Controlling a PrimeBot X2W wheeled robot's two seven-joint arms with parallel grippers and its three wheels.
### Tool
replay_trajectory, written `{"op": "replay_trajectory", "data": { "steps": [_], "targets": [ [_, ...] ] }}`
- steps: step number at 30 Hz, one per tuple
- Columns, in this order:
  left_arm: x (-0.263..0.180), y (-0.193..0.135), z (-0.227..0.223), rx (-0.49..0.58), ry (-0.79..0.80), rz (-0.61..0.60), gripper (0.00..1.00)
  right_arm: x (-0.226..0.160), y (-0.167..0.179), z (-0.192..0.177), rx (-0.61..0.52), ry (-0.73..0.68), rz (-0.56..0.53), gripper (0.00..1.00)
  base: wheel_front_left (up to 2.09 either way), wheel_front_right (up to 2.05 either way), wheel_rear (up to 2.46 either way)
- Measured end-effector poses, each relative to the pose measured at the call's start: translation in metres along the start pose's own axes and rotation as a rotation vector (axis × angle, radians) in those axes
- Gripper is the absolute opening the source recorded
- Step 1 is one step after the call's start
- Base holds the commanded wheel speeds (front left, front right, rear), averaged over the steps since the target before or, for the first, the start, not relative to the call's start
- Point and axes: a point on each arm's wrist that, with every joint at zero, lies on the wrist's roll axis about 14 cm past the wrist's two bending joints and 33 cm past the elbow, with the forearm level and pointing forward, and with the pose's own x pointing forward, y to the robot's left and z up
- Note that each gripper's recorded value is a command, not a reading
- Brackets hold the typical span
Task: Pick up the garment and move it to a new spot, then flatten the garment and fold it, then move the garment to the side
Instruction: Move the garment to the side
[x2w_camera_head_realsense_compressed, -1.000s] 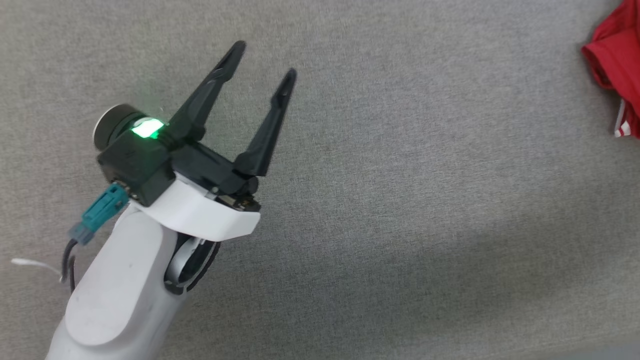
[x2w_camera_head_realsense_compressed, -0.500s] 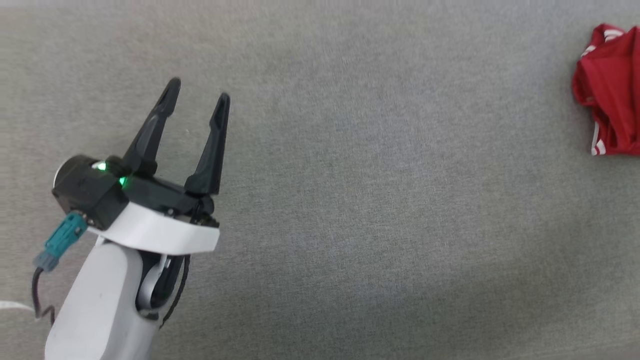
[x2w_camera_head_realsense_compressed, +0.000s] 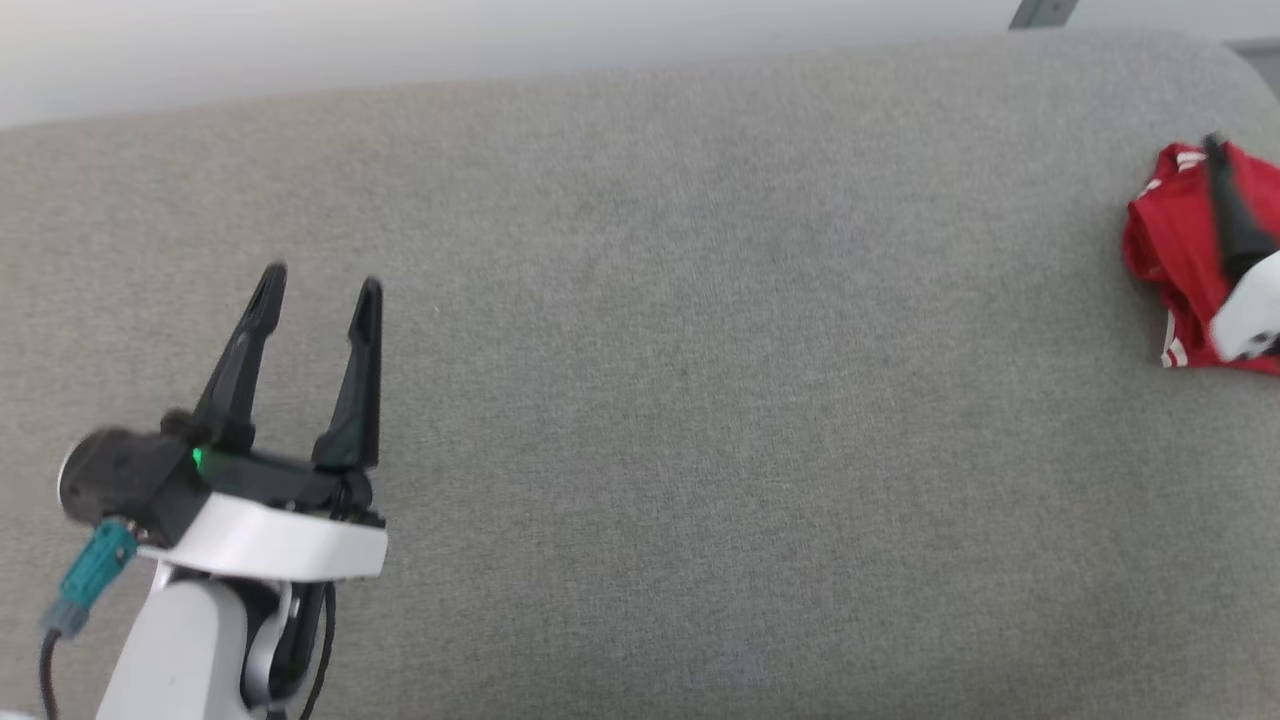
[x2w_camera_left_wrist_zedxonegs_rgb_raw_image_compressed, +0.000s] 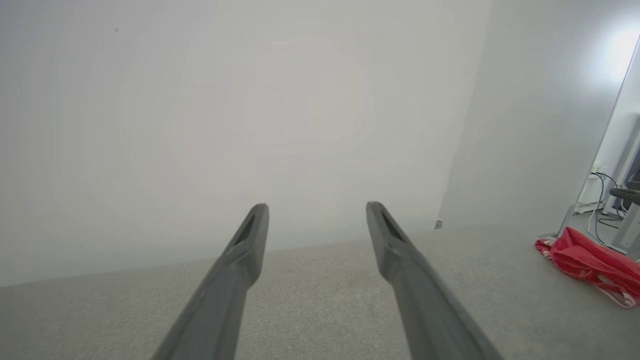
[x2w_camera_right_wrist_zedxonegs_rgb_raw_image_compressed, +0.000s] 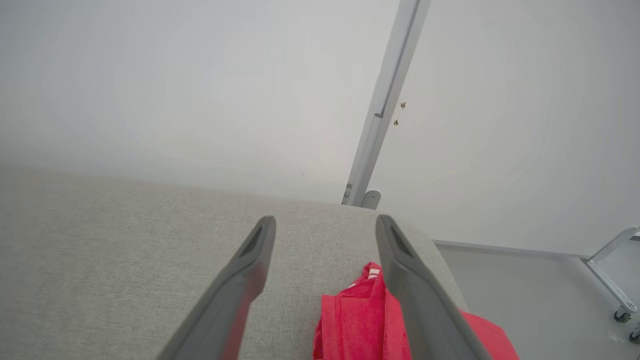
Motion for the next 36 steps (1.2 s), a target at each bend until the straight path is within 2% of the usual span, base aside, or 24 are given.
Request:
{"op": "replay_trajectory", "data": {
  "steps": [8, 15, 24, 36],
  "targets": [
    [-0.032, 0.018, 0.013, 0.045, -0.004, 0.094, 1.0, -0.025, 0.044, 0.008, 0.062, -0.094, 0.099, 1.0, 0.0, 0.0, 0.0],
    [-0.058, 0.03, 0.022, 0.074, -0.008, 0.164, 1.0, -0.052, 0.068, 0.015, 0.102, -0.172, 0.14, 1.0, 0.0, 0.0, 0.0],
    [-0.089, 0.036, 0.033, 0.085, -0.016, 0.224, 1.0, -0.096, 0.081, 0.004, 0.173, -0.203, 0.115, 1.0, 0.0, 0.0, 0.0],
    [-0.124, 0.042, 0.034, 0.085, 0.003, 0.287, 1.0, -0.14, 0.076, -0.013, 0.233, -0.202, 0.046, 1.0, 0.0, 0.0, 0.0]
  ]
}}
